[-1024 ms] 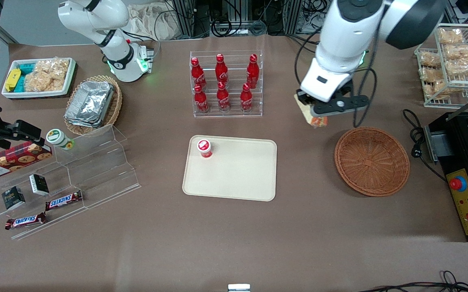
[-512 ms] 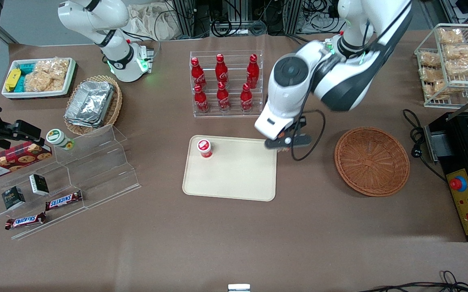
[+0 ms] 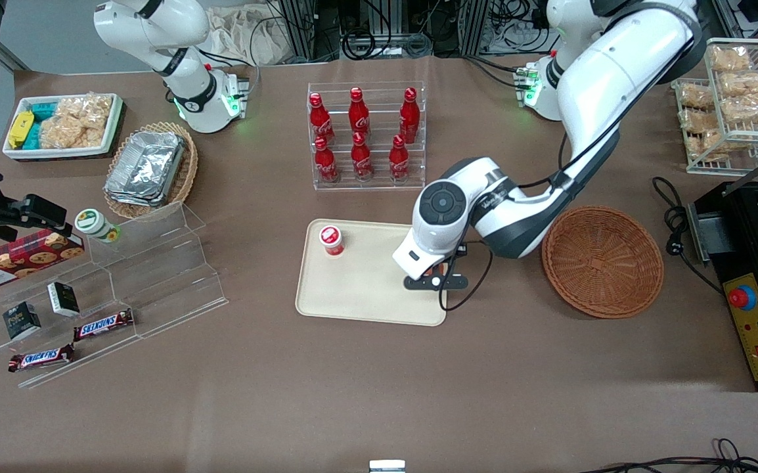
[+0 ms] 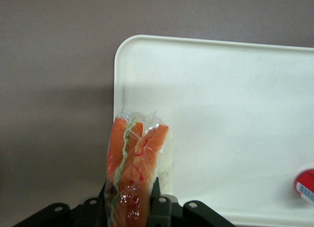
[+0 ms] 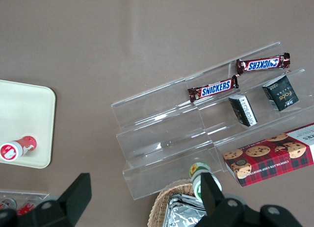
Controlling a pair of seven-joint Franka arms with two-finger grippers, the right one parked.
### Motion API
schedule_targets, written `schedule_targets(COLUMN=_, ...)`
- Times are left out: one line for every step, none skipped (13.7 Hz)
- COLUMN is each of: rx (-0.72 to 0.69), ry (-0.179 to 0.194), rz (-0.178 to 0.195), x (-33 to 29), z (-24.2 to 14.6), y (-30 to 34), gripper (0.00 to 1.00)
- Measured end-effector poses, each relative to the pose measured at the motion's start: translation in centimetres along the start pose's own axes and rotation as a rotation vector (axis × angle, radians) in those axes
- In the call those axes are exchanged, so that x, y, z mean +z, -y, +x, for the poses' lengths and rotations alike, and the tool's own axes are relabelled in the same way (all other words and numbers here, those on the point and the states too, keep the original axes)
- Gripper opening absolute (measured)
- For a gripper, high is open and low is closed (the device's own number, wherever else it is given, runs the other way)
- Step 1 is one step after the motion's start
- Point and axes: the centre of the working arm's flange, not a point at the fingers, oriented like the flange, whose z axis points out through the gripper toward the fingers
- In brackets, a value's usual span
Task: Place sandwich from basket to tray
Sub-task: 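Lower the sandwich onto the tray beside the red bottle and open the left gripper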
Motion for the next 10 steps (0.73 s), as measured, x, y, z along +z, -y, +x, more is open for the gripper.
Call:
schedule_targets(rx=-0.004, ry=-0.009, rz=0.004, x=1.3, z=0.5, y=-0.1, gripper=0.33)
schedule_targets(rx=-0.007, ry=-0.023, rz=0.016, x=2.6, z=0.9, y=-0.4, gripper=0.34)
schedule_targets(rx=-0.005, ry=-0.038, rz=0.033, x=3.8, z=1.2, y=-1.0, gripper=0.34)
schedule_targets(rx=-0.001, ry=-0.049, rz=0.052, x=4.8, z=1.3, y=-1.7, gripper=0.34)
schedule_targets(rx=0.004, ry=-0.060, rz=0.065, x=5.4, z=1.3, y=-2.3, gripper=0.37)
schedule_targets(rx=0.008, ry=-0.066, rz=0.070, x=5.5, z=1.2, y=-2.8, gripper=0.45)
schedule_targets(rx=0.009, ry=-0.070, rz=0.071, x=5.6, z=1.2, y=-3.0, gripper=0.56)
schedule_targets(rx=0.008, ry=-0.071, rz=0.071, x=5.5, z=1.3, y=-3.0, gripper=0.67)
schedule_targets(rx=0.005, ry=-0.073, rz=0.070, x=5.4, z=1.4, y=-3.0, gripper=0.75)
schedule_targets(rx=-0.001, ry=-0.076, rz=0.069, x=5.2, z=1.5, y=-2.9, gripper=0.86)
